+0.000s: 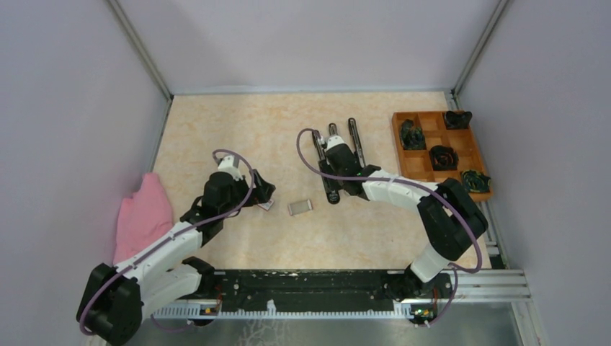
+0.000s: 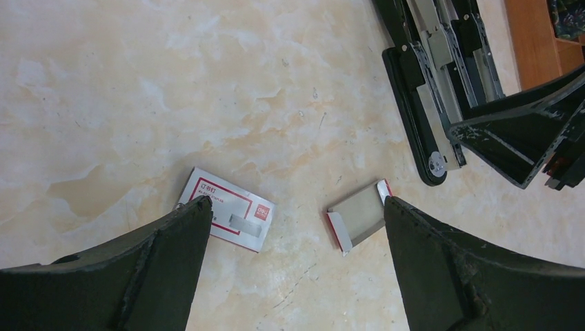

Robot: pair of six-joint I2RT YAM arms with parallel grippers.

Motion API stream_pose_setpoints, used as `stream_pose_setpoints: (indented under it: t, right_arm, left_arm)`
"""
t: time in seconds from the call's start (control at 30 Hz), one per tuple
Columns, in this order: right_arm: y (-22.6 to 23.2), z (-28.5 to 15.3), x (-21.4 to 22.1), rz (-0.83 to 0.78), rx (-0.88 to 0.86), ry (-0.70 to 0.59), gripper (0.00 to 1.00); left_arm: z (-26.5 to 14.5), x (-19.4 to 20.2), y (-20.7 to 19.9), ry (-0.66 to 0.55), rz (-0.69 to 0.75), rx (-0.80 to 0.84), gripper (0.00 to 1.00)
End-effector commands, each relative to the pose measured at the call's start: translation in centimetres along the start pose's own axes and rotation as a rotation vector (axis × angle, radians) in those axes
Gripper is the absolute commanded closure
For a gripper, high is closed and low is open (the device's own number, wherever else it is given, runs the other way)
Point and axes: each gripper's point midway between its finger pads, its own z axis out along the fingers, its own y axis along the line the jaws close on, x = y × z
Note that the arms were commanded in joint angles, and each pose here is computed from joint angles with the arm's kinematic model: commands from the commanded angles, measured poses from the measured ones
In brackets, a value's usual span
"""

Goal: Load the staples into the stapler

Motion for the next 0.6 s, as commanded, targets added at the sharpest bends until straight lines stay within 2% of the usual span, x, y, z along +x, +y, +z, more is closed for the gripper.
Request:
stream_pose_setpoints:
  t: [0.0, 0.27, 0.4, 0.57]
  right_arm:
    - [0.7, -0.3, -0.2, 0.017, -0.021, -0.04, 0.55]
    - [1.2, 0.4, 1.2, -0.006, -0.034, -0.034, 0.58]
    - [1.5, 0.8, 1.8, -0.04, -0.043, -0.024, 0.63]
    - [2.2, 0.7, 1.8, -0.07, -0.076, -0.044, 0.74]
  left_arm:
    - [0.3, -1.1, -1.2, -0.002, -0.072, 0.052, 0.01]
    - [1.1, -0.9, -1.8, 0.062, -0.178, 0.087, 0.01]
    - [1.5, -1.0, -2.1, 0.082, -0.226, 0.096, 0.01]
    - [2.6, -1.5, -2.7, 0.11, -0.297, 0.115, 0.01]
